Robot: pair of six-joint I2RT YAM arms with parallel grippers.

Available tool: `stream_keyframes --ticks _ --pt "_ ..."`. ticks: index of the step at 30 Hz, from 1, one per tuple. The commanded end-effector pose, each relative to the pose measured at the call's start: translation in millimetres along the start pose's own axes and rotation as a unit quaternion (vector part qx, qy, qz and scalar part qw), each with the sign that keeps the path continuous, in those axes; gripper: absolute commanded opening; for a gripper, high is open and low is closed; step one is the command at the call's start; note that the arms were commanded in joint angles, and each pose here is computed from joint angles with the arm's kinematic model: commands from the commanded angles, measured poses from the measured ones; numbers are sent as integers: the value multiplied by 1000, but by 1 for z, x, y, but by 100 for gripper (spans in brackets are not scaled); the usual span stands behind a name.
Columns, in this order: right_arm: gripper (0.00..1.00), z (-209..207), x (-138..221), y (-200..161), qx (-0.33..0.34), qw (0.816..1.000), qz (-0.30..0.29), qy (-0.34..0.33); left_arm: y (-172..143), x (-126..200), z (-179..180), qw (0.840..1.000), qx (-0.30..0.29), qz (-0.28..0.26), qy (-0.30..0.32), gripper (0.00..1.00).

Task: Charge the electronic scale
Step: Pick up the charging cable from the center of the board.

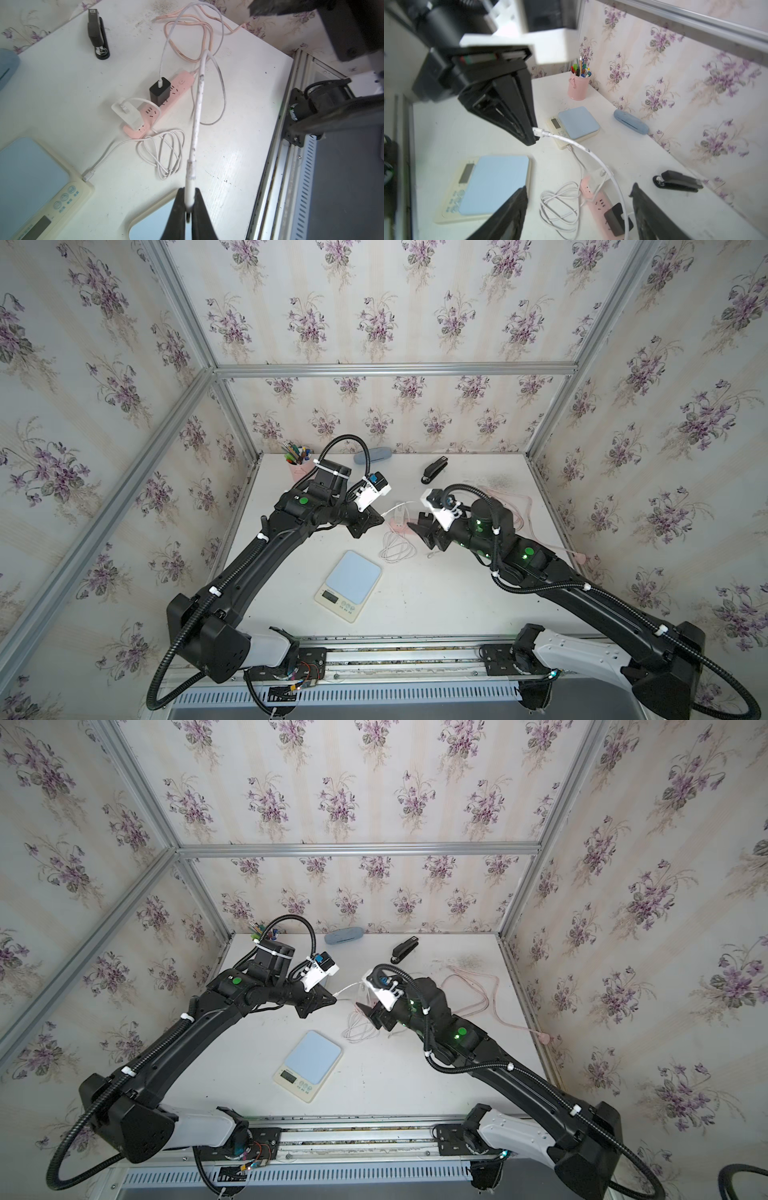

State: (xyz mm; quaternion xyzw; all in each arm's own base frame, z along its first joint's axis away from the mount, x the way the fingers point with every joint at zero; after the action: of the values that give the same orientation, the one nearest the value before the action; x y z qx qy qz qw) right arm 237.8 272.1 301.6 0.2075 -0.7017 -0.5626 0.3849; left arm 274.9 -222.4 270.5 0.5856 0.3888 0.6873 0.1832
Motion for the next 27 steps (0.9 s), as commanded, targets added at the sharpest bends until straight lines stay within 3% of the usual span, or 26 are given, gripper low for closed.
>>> stream_keyframes --ticks 1,8,14,16,20,22,23,25,26,27 --pt "79 7 -7 0 219 976 -3 -21 -7 4 -23 997 4 4 -75 1" --pt "73 12 -39 4 322 946 22 -2 -9 9 -31 994 25 1 -106 1" --pt "64 27 -58 1 352 935 26 33 -10 11 -36 993 35 -3 -116 1" --pt "51 33 -60 3 354 934 20 43 -8 12 -37 992 36 -8 -120 1" --pt "5 42 -63 0 350 935 24 58 -9 15 -31 993 48 -8 -112 0" --pt "0 45 -63 -2 323 943 35 70 -9 18 -28 993 57 -11 -107 3" --pt "0 46 -63 -4 305 948 45 77 -9 21 -25 993 65 -13 -100 9" --pt "0 46 -62 -11 260 960 69 78 -11 27 -16 993 84 -12 -78 45" --pt "0 45 -61 -16 233 966 86 76 -14 30 -9 994 96 -10 -59 59" --pt "0 43 -60 -21 205 971 101 73 -19 31 -2 994 108 -1 -34 67"
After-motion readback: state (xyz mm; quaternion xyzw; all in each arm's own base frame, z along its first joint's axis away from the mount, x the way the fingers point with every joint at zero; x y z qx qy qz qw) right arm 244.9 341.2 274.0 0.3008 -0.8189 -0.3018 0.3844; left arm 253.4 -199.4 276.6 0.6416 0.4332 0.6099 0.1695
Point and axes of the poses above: each gripper's point midway between its finger pads, its own x axis back along the fingers, its own z axis along the line the jaws close on, y = z × x, the point moved 2 cm from there along x, back along the fingers, and after that the axes turned 15 degrees about -x, right-handed, at the moved point
